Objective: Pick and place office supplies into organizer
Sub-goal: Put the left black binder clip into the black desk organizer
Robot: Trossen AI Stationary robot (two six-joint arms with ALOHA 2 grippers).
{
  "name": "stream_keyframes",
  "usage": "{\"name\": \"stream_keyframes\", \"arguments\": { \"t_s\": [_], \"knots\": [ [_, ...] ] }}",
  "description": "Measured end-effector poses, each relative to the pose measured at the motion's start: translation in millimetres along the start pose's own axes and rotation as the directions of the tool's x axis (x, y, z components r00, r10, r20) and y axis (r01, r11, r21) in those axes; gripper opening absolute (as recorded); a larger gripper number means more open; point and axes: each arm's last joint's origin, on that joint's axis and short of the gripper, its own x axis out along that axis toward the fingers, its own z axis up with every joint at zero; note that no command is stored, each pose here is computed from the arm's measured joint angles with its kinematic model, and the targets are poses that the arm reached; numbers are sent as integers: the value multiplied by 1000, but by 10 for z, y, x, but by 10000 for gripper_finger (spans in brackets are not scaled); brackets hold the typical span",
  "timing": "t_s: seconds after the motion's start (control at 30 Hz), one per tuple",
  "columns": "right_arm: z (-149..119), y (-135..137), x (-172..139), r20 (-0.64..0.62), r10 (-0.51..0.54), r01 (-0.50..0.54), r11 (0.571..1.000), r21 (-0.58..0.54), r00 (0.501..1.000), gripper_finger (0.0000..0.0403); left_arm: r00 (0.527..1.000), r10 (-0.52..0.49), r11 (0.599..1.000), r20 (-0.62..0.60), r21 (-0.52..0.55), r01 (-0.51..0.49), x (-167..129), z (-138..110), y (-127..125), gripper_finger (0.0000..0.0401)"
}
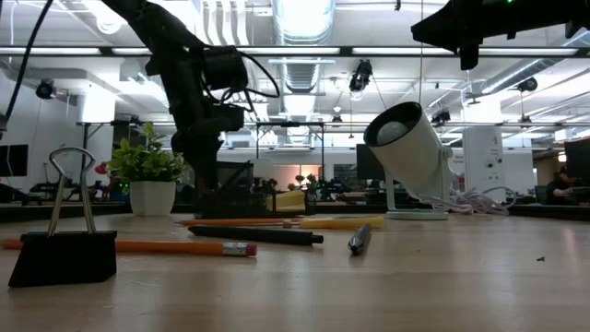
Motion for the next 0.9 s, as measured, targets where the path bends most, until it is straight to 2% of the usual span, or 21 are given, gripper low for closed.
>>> {"name": "stream_keyframes", "arguments": {
  "t_s": [0.9],
  "knots": [
    [-1,0,0,-1,0,0,1000,-1,1000,59,999,0,1000,-50,-2,-1,-17,-41,4,0]
  ]
}}
